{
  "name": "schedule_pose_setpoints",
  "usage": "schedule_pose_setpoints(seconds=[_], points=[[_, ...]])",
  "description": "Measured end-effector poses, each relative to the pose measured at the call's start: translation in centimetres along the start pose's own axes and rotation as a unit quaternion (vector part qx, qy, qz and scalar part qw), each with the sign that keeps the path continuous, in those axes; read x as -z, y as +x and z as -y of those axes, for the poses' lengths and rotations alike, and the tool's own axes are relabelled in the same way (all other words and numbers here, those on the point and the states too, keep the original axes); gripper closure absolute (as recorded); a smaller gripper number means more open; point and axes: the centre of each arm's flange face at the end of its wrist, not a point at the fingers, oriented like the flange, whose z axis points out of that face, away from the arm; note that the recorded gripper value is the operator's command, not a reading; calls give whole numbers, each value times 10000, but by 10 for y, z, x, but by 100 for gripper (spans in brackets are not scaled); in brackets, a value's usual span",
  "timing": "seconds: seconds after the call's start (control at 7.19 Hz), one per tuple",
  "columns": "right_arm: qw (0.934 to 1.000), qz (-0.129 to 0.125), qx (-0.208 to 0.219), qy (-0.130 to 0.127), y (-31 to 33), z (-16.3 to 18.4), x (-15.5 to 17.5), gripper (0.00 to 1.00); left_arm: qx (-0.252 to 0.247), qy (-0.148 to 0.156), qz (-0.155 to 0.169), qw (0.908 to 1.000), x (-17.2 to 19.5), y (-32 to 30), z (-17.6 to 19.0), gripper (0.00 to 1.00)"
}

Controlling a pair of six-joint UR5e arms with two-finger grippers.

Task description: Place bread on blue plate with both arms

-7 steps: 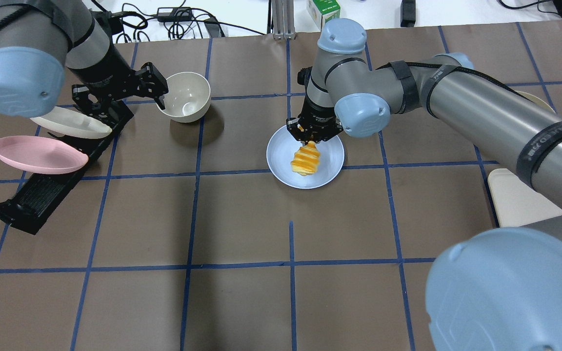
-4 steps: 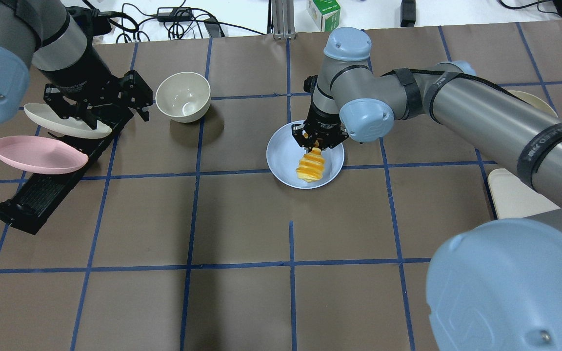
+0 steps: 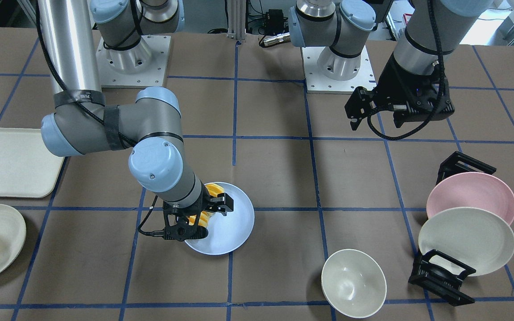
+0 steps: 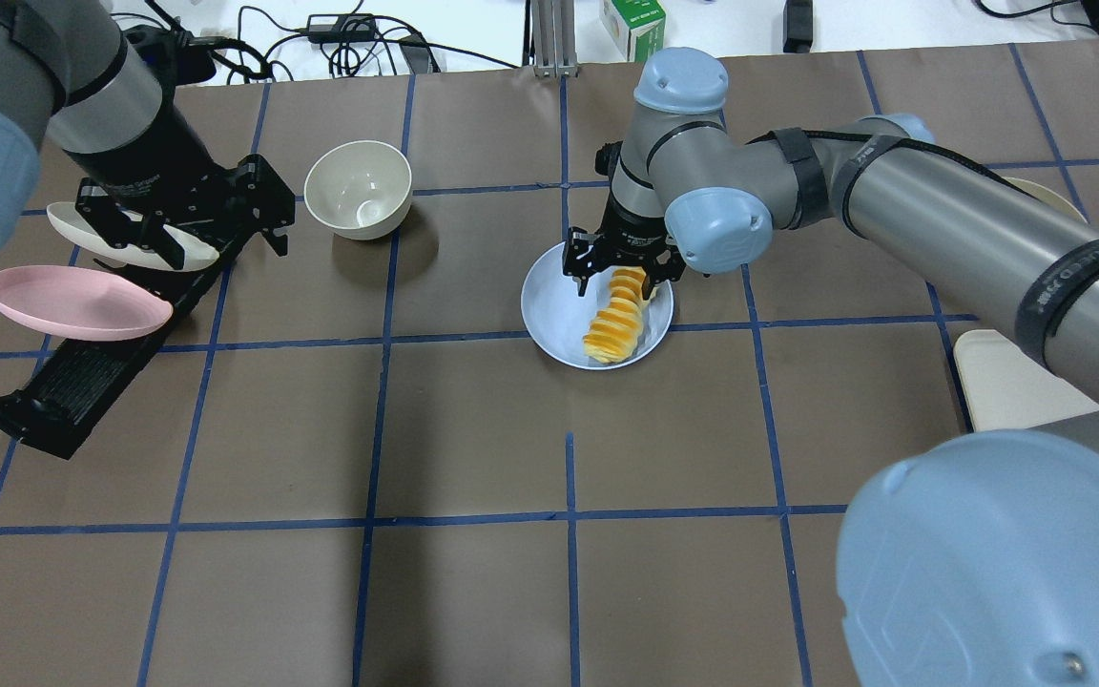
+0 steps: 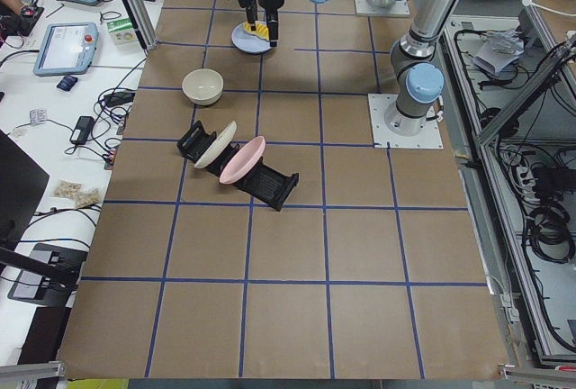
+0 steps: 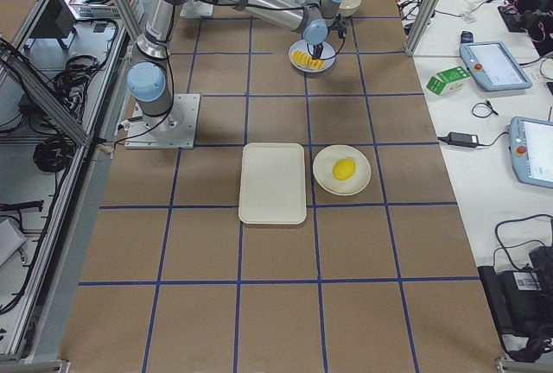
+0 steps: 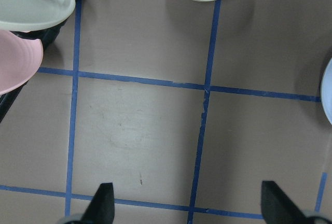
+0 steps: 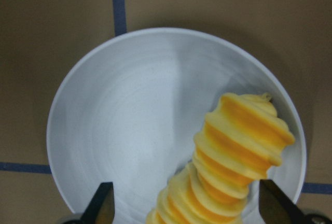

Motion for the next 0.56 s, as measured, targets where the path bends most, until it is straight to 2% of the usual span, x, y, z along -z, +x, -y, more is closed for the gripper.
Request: schedule_pose_setpoints(seconds=[0.14, 0.28, 0.56], points=[[10000, -38, -22, 31, -4, 11, 28, 0, -55, -19, -8, 10000, 1, 1, -2, 0], [9998, -190, -58, 36, -5, 19, 64, 0, 28, -29, -16, 10000, 1, 2, -4, 0], [9987, -483, -122, 56, 10, 9, 146, 0, 167, -44, -4, 9998, 0, 3, -8, 0]])
